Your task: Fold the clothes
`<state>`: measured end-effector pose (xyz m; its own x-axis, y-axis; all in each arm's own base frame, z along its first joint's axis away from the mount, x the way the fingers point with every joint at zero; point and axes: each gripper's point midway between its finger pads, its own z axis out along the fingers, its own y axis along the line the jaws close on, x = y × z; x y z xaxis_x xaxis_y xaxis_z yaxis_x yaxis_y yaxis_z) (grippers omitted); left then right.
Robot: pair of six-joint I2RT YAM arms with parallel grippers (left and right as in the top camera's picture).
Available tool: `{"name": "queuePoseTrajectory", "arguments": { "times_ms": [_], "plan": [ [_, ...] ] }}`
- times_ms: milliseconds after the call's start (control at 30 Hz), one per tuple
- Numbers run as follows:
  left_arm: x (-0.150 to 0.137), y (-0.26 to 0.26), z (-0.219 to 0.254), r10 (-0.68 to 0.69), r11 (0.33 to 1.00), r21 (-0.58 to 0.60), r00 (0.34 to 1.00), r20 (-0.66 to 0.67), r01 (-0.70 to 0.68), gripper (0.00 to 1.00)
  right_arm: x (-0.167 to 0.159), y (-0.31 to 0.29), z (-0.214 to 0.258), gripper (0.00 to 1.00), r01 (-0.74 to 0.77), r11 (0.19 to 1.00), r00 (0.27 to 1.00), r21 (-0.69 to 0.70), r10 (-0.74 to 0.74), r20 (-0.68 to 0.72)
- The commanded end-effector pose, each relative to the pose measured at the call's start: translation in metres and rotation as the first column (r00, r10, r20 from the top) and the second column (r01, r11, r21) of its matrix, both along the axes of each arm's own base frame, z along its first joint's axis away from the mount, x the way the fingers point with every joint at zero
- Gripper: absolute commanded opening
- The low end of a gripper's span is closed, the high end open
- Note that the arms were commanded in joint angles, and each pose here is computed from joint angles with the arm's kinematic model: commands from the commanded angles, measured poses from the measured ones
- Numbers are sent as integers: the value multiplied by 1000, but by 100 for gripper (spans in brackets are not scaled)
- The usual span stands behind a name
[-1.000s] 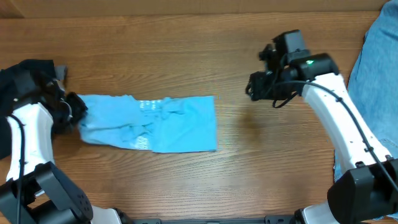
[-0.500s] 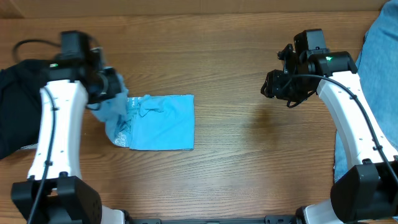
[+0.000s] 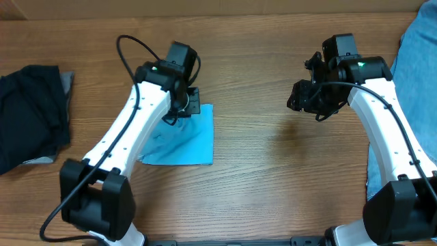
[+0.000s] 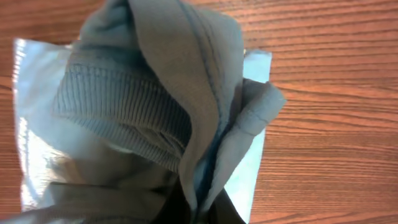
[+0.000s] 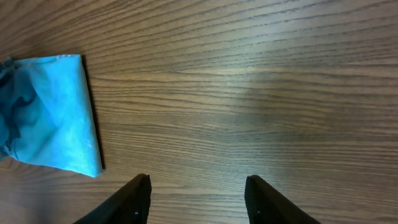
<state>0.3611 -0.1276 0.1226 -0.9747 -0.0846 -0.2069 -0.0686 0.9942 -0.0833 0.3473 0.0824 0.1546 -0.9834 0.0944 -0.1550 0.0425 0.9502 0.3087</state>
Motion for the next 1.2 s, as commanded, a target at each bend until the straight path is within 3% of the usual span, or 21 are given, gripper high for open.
{"name": "queuePoseTrajectory", "arguments": {
  "times_ms": [0,67,100,200,267,433,500,600,833,967,1100,1167],
  "plan": [
    [1,-17,-5,40,999,-22,999,-19,-41,4,5,-1,12,53,-3,1000,999,2,3,42],
    [-5,-28,-5,19,998,-55,999,-38,-21,8,5,-1,12,53,-12,1000,999,0,12,45],
    [-12,-40,-5,-5,994,-111,998,-70,-3,17,5,-1,12,53,-20,1000,999,-2,20,48],
    [-30,-70,0,-74,966,-256,988,-138,37,29,5,-1,12,53,-20,1000,999,-2,20,49],
    [-35,-74,1,-114,958,-277,983,-146,70,32,5,-1,12,54,-20,1000,999,-2,20,48],
    [-23,-40,3,-33,978,-211,989,-146,1,30,2,-1,12,57,-20,1000,999,-2,21,37],
    [-19,-3,5,46,994,-94,988,-149,-60,29,0,2,12,60,-57,998,998,6,57,36],
    [-24,66,5,234,967,142,961,-149,-213,31,-25,50,17,60,-278,939,960,201,275,45],
    [14,118,8,352,932,106,936,-26,-347,33,-77,147,-10,59,-472,788,866,395,497,44],
    [17,133,2,342,924,184,940,2,-336,33,-90,187,-24,54,-473,775,862,418,505,39],
    [18,138,-14,350,918,209,936,-33,-336,33,-113,219,-34,53,-563,719,808,408,582,89],
    [19,138,-24,337,922,219,940,-55,-318,32,-110,224,-48,52,-540,758,830,365,551,83]
  ]
}}
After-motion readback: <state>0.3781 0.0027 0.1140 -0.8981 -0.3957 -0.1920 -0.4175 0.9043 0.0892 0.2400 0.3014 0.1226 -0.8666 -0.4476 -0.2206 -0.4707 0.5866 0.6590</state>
